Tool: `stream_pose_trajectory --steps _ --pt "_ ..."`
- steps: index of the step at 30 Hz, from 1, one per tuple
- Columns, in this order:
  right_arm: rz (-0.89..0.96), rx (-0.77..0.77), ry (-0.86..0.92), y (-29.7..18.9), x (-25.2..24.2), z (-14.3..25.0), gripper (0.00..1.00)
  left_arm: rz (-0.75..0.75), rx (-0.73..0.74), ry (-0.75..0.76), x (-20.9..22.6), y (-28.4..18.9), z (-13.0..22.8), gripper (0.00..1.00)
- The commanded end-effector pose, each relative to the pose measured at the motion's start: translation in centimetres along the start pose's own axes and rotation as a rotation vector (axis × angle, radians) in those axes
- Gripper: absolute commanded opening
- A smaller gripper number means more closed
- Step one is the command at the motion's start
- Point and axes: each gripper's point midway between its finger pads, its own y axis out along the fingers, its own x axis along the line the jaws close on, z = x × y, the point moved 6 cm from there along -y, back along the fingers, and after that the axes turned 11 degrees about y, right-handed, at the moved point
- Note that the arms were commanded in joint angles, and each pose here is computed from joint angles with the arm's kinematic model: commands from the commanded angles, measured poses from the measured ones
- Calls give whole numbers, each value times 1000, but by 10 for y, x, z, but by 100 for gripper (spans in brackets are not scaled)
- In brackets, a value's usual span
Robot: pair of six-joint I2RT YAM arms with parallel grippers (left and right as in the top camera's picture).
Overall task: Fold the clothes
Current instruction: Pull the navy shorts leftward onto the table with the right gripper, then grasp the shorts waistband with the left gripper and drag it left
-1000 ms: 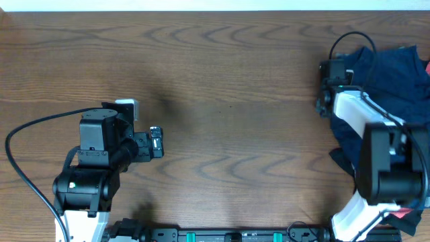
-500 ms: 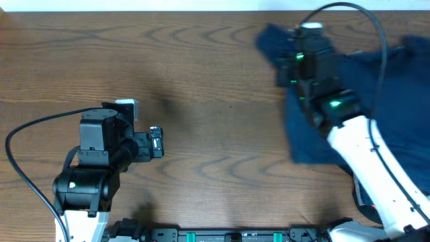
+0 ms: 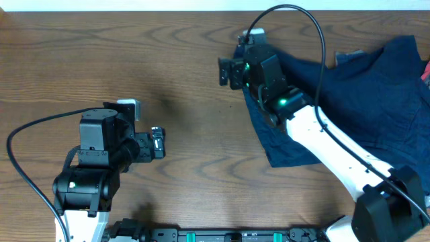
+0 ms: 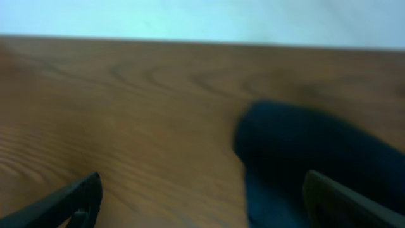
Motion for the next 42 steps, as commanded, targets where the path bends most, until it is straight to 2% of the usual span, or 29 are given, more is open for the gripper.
stream_pose_trajectory --steps 1,4,12,21,29,39,42 --pt "116 -54 28 -33 -30 -28 99 176 1 -10 -20 0 -5 98" --pt "231 -25 64 -61 -68 -36 99 280 41 -41 -29 8 -5 98" --pt "515 71 206 -128 -166 -37 99 370 207 -177 -45 54 -6 98" --pt "769 170 410 -174 -246 -18 99 460 387 -215 -111 124 3 98" --pt "857 184 498 -194 -275 -12 99 513 503 -293 -185 178 31 98" --pt "863 190 504 -196 -276 -10 99 671 479 -212 -268 214 65 98" --pt "863 190 504 -196 -276 -10 99 681 501 -217 -279 214 75 78"
